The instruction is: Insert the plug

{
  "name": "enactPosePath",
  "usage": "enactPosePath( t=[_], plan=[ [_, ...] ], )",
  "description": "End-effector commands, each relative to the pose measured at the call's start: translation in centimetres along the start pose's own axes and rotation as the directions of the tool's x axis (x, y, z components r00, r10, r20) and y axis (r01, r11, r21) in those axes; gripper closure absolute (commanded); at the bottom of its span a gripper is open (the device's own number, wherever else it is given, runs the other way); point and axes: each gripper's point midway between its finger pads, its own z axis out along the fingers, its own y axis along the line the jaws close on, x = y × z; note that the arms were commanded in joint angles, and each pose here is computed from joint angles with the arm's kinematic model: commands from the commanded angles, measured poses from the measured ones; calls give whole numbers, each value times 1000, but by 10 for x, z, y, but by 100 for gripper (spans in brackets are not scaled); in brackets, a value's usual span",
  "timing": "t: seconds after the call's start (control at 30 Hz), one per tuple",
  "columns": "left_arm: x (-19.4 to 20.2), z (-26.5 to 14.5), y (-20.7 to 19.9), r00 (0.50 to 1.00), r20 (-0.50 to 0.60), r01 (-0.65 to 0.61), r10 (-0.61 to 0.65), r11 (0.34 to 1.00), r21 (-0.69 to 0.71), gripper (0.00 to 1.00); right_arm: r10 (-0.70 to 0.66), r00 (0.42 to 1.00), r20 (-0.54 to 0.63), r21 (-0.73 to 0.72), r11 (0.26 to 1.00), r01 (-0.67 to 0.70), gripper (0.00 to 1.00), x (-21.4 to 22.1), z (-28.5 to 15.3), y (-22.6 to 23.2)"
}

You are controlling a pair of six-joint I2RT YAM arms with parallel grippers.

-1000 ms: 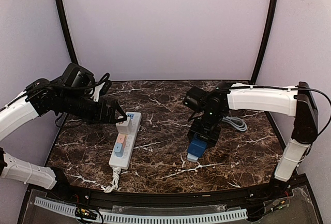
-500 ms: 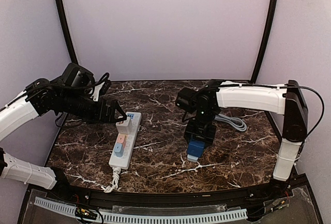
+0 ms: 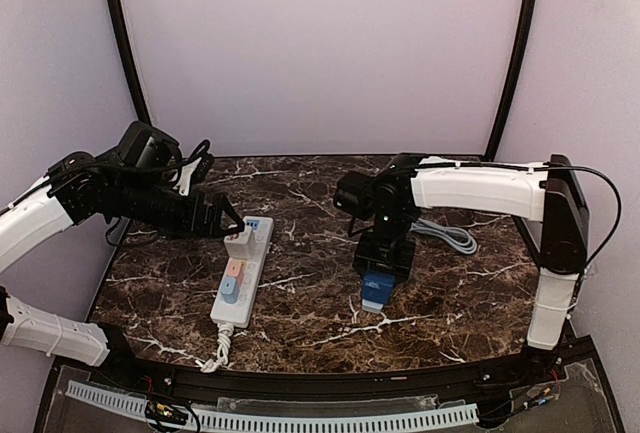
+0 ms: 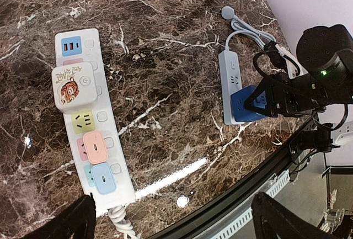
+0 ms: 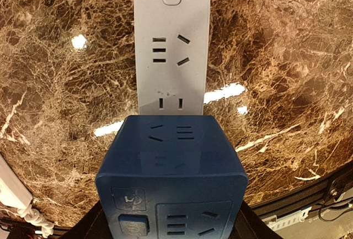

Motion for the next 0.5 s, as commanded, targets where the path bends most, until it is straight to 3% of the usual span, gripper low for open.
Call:
enactPosePath(
  t=[0.0, 0.2, 0.47],
  plan=[
    [3, -2, 4, 1000, 2, -10, 10, 1000, -6, 1, -3, 1000, 1, 36, 999, 3, 100, 5, 23, 5],
    [3, -2, 4, 1000, 1, -8, 8, 1000, -4, 1, 36, 999, 2, 36, 999, -36, 100, 8, 26, -1],
    [4, -1, 3, 1000, -1, -6, 6, 1000, 3, 1, -23, 1000, -5, 55, 998, 23, 100, 11, 33, 9]
  ],
)
